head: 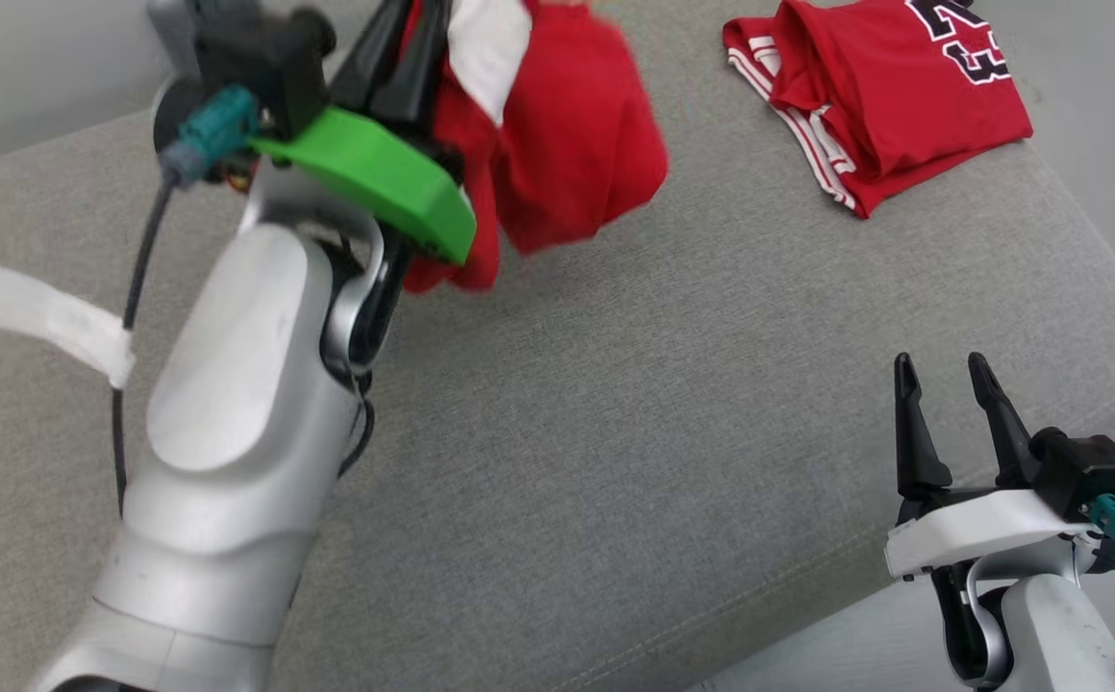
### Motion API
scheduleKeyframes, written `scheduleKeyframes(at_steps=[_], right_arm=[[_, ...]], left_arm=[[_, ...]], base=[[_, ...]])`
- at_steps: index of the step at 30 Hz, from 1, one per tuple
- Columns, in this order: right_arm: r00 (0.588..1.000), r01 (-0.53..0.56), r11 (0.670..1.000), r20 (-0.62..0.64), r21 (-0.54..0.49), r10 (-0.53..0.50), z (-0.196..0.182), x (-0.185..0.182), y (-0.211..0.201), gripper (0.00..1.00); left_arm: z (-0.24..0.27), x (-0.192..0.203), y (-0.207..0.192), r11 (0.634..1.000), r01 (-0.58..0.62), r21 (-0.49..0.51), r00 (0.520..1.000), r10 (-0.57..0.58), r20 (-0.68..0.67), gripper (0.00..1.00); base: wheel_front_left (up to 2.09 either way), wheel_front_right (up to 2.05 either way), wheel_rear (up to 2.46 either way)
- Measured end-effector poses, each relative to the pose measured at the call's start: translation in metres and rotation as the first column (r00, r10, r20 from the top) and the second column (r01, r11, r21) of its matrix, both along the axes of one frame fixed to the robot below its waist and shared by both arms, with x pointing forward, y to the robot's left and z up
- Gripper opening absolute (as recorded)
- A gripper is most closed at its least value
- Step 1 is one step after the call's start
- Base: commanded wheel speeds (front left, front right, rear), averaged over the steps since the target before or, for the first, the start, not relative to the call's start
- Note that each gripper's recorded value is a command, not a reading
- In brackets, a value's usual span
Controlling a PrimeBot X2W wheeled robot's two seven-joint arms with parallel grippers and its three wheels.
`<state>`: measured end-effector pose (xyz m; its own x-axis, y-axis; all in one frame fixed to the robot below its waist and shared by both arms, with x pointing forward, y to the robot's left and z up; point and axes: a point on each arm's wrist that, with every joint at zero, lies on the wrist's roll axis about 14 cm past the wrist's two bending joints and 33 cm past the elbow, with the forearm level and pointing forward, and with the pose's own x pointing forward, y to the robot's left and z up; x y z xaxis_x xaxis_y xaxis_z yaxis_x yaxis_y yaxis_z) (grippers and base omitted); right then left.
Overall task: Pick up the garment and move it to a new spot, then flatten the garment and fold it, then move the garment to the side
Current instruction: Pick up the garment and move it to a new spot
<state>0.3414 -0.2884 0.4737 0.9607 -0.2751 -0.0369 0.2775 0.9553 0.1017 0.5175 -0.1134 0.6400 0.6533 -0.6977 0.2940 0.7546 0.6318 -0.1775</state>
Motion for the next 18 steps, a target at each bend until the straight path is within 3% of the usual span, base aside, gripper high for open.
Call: scheduleKeyframes(at_steps=[8,15,16,17,18], right_arm=[[0.997,-0.071,0.997,-0.008,0.014,0.072,-0.007,0.020,0.020,1.00],[0.992,-0.128,0.992,-0.013,0.020,0.128,-0.010,0.028,0.037,1.00],[0.991,-0.135,0.991,-0.013,0.021,0.135,-0.010,0.028,0.039,1.00],[0.990,-0.143,0.989,-0.014,0.023,0.143,-0.011,0.028,0.042,1.00],[0.989,-0.150,0.988,-0.015,0.023,0.150,-0.011,0.028,0.043,1.00]], left_arm=[[-0.153,-0.026,0.060,0.981,-0.121,0.154,0.936,0.164,-0.311,0.00],[-0.197,-0.055,0.095,0.965,-0.180,0.190,0.882,0.244,-0.404,0.00],[-0.197,-0.057,0.097,0.964,-0.185,0.191,0.881,0.249,-0.401,0.31],[-0.195,-0.058,0.099,0.962,-0.193,0.192,0.883,0.256,-0.393,0.94],[-0.191,-0.058,0.101,0.961,-0.205,0.184,0.887,0.262,-0.381,1.00]], base=[[0.00,0.00,0.00],[0.00,0.00,0.00],[0.00,0.00,0.00],[0.00,0.00,0.00],[0.00,0.00,0.00]])
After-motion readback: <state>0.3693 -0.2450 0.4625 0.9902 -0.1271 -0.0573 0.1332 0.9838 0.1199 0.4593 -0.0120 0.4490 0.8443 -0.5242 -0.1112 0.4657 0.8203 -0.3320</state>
